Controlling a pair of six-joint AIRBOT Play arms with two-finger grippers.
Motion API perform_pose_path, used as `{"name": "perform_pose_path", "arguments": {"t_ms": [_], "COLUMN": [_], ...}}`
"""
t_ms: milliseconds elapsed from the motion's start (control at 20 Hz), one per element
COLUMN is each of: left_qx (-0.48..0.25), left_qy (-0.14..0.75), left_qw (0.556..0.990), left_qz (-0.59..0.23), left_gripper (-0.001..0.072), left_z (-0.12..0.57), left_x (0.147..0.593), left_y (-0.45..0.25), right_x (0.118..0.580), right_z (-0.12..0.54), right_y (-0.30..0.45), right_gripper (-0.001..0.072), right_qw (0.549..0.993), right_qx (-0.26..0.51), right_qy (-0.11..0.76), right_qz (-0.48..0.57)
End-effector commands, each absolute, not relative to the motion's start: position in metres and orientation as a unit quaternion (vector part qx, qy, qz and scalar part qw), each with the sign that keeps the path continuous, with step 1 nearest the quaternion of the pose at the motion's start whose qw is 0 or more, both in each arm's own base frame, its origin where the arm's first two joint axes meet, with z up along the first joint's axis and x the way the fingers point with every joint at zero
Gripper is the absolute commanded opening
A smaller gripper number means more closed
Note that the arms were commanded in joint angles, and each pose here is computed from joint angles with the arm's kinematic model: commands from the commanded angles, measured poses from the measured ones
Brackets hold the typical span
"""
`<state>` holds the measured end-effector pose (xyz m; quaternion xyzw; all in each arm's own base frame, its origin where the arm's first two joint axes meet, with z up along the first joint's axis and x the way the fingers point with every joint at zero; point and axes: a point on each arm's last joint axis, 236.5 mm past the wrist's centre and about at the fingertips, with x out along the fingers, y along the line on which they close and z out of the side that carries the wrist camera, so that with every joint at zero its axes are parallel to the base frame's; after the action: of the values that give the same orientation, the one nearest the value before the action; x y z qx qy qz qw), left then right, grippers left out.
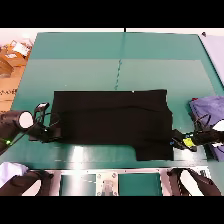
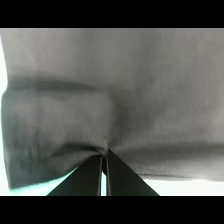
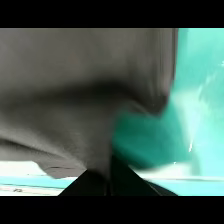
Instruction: Fold the shirts.
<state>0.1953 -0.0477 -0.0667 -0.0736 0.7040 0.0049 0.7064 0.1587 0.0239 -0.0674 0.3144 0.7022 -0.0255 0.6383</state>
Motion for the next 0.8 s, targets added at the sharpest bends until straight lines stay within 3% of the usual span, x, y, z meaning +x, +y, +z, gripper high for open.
{"name": "perform_pose_path", "arguments": {"t_ms": [0, 150, 250, 600, 750], "left_qx": [-0.031, -0.021, -0.015, -0.006, -0.010], "left_qy": [0.686, 0.651, 0.642, 0.617, 0.595], "left_qw": [0.726, 0.759, 0.767, 0.786, 0.803], "left_qz": [0.021, 0.001, -0.007, -0.024, -0.039], "left_gripper": [0.0022, 0.0022, 0.0022, 0.0023, 0.0024], "left_z": [-0.044, -0.023, -0.019, -0.040, -0.058], "left_x": [0.211, 0.248, 0.275, 0.394, 0.443], "left_y": [-0.028, -0.033, -0.037, -0.054, -0.065], "right_x": [0.188, 0.244, 0.279, 0.395, 0.417], "right_z": [-0.025, 0.017, 0.030, -0.009, -0.054], "right_y": [0.028, 0.033, 0.037, 0.045, 0.044], "right_gripper": [0.0022, 0.0022, 0.0022, 0.0022, 0.0023], "right_qw": [0.686, 0.747, 0.765, 0.768, 0.745], "right_qx": [0.317, 0.304, 0.302, 0.322, 0.336], "right_qy": [0.654, 0.590, 0.566, 0.548, 0.573], "right_qz": [-0.001, 0.037, 0.051, 0.076, 0.063]}}
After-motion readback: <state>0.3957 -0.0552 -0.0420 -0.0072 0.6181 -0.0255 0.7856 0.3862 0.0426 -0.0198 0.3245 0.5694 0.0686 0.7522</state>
